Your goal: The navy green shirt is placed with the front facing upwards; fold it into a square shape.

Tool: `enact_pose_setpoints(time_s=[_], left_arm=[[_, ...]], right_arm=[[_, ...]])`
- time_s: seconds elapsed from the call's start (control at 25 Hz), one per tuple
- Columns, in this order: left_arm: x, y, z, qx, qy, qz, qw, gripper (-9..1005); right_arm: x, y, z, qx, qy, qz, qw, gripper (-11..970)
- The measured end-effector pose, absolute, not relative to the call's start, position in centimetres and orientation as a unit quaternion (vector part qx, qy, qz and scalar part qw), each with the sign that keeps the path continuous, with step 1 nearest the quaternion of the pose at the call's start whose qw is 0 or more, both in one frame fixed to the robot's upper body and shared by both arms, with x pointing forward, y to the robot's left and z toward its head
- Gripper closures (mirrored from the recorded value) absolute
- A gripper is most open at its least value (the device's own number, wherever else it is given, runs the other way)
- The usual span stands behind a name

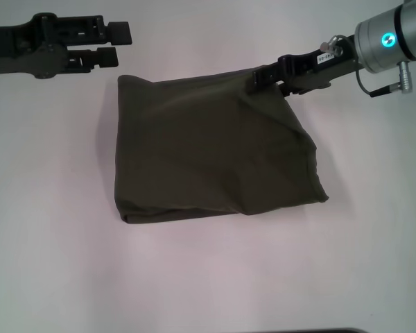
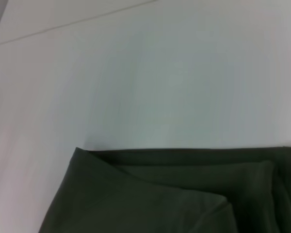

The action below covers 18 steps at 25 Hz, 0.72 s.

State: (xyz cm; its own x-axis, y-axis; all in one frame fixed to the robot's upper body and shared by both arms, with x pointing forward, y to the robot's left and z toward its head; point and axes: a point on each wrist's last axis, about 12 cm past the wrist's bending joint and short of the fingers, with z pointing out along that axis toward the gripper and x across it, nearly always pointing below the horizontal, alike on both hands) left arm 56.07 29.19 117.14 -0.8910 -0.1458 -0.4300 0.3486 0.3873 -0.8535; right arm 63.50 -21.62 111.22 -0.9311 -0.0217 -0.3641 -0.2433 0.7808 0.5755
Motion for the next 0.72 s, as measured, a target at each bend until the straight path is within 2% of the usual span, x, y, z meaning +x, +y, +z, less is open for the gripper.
enact_pose_setpoints(time_s=[0.2, 0.52, 0.72], left_arm=[[56.22, 28.83, 116.87, 0.065, 0.799, -0.556, 0.219, 293], [56.32, 28.64, 116.91, 0.070, 0.798, -0.557, 0.220, 292], [56.32, 28.62, 116.91, 0.070, 0.798, -0.557, 0.220, 292]], right_arm=[[63.36, -21.24, 110.95, -0.070, 0.927, 0.328, 0.167, 165], [63.39, -21.85, 111.41, -0.065, 0.922, 0.342, 0.169, 345], [63.27, -21.79, 111.22, -0.066, 0.923, 0.342, 0.166, 588]])
